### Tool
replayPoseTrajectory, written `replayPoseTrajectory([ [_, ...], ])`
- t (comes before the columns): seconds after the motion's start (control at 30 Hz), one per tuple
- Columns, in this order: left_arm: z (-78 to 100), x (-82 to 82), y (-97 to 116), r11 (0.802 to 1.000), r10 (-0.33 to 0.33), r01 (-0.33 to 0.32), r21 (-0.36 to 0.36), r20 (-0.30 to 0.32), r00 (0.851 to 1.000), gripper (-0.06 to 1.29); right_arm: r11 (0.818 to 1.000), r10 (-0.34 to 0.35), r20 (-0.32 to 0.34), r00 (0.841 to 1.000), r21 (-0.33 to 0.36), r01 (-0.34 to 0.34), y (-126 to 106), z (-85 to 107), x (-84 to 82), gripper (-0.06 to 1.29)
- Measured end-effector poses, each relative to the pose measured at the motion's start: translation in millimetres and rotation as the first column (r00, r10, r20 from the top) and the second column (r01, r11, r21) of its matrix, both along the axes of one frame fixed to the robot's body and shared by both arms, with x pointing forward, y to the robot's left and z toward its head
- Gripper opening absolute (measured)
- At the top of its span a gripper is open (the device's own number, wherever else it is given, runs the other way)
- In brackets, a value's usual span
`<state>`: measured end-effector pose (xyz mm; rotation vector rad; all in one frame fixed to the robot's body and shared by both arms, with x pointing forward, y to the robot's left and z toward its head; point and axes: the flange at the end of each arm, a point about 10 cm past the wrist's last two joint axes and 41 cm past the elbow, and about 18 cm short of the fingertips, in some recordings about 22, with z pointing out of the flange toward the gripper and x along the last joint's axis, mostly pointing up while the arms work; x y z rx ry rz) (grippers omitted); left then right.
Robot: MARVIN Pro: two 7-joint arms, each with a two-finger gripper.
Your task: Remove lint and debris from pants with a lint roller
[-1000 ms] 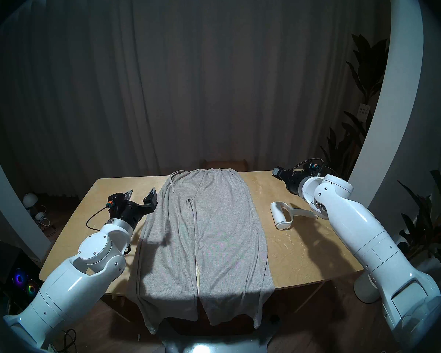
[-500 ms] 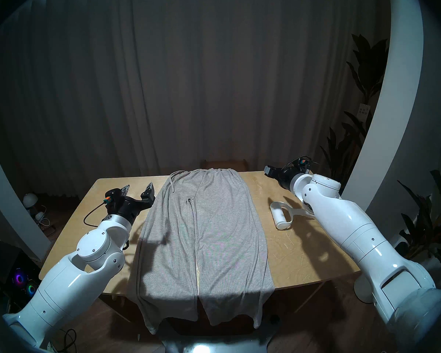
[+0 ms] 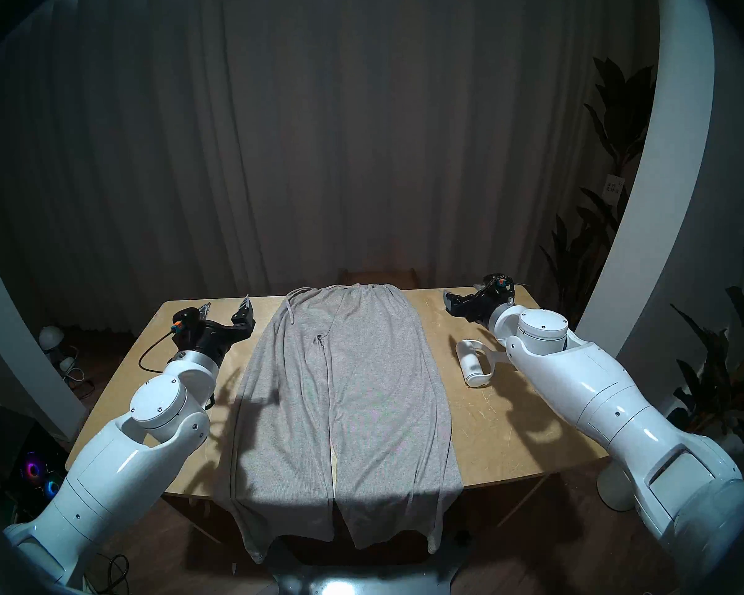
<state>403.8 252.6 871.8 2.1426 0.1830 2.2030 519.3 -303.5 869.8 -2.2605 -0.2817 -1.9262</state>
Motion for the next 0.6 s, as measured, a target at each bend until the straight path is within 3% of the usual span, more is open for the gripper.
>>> replayPoseTrajectory([
  [0.13,-0.6,4.0,1,1.0,0.01,-0.01,-0.001,0.001,1.0,1.21,1.0,0.003,0.084,0.996,0.029,-0.005,-2,12.3,-0.7,1.2],
  [0.27,-1.0,7.9,1,1.0,0.011,-0.011,0.0,0.001,1.0,1.21,0.999,-0.002,0.143,0.99,0.048,-0.005,-4,12.8,-5.0,1.2],
  [0.6,-0.1,13.6,2,0.996,-0.031,0.032,-0.08,0.012,0.999,1.21,0.994,-0.054,0.179,0.982,0.102,0.036,-13,-19.9,-14.7,1.2],
])
